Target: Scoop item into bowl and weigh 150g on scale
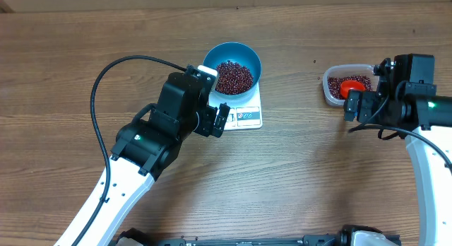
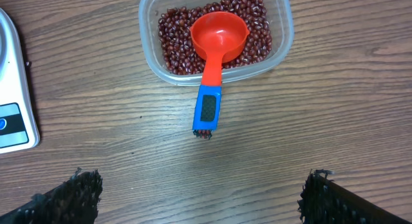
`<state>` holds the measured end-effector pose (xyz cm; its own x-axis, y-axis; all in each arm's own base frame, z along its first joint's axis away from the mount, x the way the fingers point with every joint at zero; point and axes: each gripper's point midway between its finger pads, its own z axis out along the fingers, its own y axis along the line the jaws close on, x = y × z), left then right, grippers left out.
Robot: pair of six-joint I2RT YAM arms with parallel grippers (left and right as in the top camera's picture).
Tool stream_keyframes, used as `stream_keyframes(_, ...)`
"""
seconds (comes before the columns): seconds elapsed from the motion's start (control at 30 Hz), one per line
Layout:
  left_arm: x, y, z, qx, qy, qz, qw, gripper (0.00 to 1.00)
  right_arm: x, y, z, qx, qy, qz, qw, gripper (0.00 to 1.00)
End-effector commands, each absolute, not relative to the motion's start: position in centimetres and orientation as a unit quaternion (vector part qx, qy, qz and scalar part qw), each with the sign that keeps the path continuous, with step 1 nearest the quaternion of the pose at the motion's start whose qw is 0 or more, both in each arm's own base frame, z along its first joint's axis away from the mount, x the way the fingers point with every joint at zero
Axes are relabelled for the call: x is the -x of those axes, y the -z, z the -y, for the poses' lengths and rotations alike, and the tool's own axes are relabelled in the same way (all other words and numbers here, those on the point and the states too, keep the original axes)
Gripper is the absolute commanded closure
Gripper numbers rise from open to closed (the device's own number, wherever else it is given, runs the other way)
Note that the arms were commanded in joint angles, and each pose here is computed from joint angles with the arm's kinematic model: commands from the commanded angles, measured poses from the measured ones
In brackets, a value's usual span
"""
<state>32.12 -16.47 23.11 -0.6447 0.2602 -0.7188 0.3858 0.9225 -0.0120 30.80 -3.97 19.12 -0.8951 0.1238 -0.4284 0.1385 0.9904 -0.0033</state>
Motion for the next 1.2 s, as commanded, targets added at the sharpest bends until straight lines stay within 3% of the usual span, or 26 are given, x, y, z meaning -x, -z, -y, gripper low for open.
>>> stream_keyframes(0.0,-32.6,-24.0,16.4,-0.176,0.079,-0.900,0.392,0.01,-31.3,-20.2,3.9,-0.063,0.018,-0.970,0.236,0.00)
stream_keyframes(0.37,-32.6,-23.1,17.0,-0.176,0.091,-0.905,0.377,0.00,-31.4,-20.3,3.9,-0.063,0.018,-0.970,0.236,0.00)
stream_keyframes(0.63,-33.6,-16.5,17.5,-0.071,0.097,-0.953,0.279,0.00,-31.4,-20.3,3.9,-0.063,0.018,-0.970,0.236,0.00)
stream_keyframes(0.83,-34.6,-8.6,16.9,0.027,0.044,-0.979,0.196,0.00,-31.4,-20.3,3.9,-0.063,0.018,-0.970,0.236,0.00)
stream_keyframes(1.17,-34.5,-8.1,18.4,0.011,0.034,-0.977,0.210,0.01,-31.3,-20.2,3.9,-0.063,0.018,-0.970,0.236,0.00)
